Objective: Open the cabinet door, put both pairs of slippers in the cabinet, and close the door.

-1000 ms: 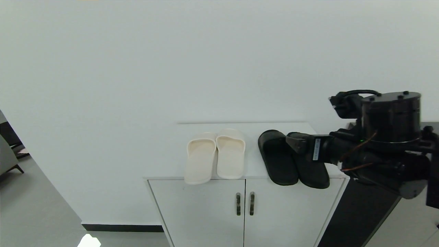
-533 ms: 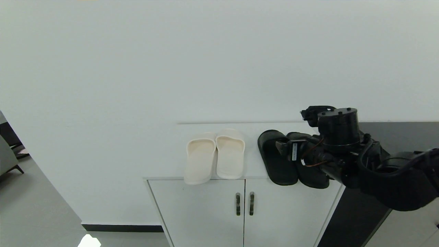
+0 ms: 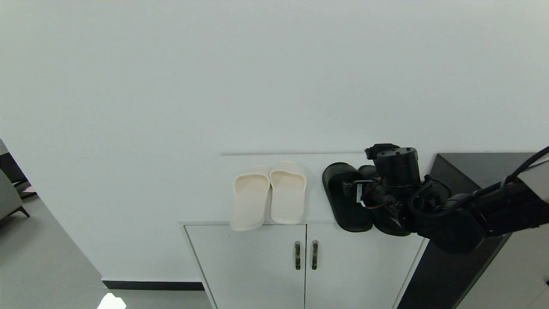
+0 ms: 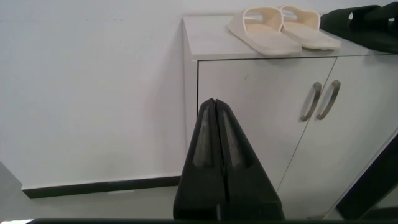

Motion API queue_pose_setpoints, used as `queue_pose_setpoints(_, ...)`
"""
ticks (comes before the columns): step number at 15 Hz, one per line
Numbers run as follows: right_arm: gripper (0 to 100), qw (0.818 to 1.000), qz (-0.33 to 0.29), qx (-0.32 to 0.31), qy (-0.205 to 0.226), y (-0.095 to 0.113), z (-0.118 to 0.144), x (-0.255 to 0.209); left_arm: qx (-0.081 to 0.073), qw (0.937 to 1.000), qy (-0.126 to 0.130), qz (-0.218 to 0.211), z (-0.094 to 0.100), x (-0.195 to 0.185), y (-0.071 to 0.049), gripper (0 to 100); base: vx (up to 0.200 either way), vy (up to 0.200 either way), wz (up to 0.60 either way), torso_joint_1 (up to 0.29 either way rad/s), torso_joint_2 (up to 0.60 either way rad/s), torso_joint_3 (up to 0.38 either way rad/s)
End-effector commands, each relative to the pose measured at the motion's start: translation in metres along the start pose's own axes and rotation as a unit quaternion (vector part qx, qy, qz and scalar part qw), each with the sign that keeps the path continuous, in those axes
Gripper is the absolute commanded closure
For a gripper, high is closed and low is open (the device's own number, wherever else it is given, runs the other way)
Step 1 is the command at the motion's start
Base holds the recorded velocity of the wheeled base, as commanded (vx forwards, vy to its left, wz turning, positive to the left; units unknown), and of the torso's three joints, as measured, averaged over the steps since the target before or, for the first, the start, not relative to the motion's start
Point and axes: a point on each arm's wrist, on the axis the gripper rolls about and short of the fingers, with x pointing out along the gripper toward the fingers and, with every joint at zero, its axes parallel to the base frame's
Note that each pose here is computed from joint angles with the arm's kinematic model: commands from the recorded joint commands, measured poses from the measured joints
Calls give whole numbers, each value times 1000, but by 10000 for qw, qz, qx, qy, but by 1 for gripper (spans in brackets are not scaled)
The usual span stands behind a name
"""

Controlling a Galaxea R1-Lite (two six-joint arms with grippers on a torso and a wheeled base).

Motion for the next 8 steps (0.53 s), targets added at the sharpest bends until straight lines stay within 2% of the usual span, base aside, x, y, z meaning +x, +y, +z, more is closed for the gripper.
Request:
queue_pose_setpoints(1,0,10000,-8,3,0,5,-2,12,-2,10000,11,2,0,0,0,100,0,0,0,0,0,0)
queue_pose_setpoints(8,0,9997,-218,109,-78,-3,1,40,-10,10000,11,9,0,0,0,100,0,0,0,0,0,0)
